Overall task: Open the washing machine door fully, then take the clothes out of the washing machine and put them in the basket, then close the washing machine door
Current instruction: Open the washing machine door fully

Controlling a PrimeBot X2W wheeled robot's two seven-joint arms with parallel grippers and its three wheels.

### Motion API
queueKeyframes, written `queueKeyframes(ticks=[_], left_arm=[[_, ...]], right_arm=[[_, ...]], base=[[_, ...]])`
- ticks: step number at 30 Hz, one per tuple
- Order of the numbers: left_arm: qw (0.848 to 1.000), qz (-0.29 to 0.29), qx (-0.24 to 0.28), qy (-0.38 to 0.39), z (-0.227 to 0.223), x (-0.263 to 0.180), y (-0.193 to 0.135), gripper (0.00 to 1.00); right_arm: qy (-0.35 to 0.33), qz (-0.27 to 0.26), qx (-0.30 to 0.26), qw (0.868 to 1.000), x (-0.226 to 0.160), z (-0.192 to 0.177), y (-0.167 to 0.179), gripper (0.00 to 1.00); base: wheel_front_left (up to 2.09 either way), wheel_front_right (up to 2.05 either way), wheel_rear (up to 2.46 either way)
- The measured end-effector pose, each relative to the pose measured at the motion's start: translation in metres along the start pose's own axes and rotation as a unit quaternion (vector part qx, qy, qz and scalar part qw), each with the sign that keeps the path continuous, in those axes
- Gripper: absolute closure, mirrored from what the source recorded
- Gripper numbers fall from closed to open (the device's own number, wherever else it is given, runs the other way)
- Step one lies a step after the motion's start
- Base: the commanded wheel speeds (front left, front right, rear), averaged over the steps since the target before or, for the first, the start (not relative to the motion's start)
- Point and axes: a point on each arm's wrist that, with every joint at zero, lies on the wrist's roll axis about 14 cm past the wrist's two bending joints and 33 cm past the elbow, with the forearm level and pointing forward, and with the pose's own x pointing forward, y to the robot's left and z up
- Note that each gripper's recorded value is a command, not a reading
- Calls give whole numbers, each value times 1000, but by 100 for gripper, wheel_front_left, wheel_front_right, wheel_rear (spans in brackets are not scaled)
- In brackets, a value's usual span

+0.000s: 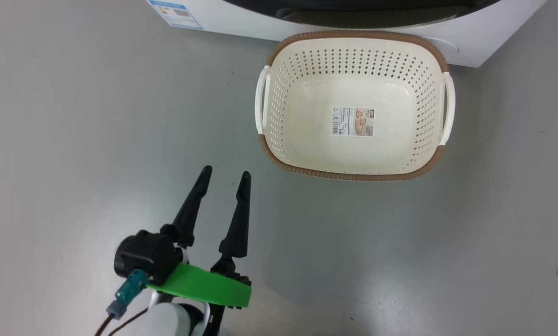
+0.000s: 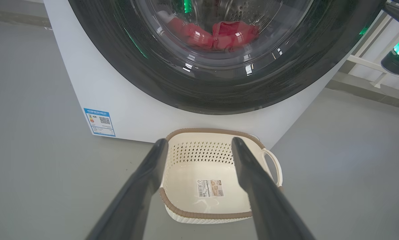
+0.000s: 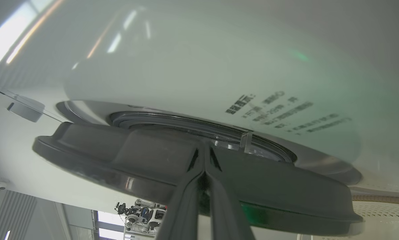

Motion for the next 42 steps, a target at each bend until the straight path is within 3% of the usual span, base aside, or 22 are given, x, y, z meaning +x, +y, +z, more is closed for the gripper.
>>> queueKeyframes(ticks=[21,42], left_arm=[[1000,-1,-7,-17,13,1,-4,0],[999,-25,-9,-45,35,-5,-20,0]], right_arm=[[39,-19,-21,999,6,-11,1,100],[101,-22,-31,994,-23,-63,17,100]], base=[[0,0,0],[0,0,0]])
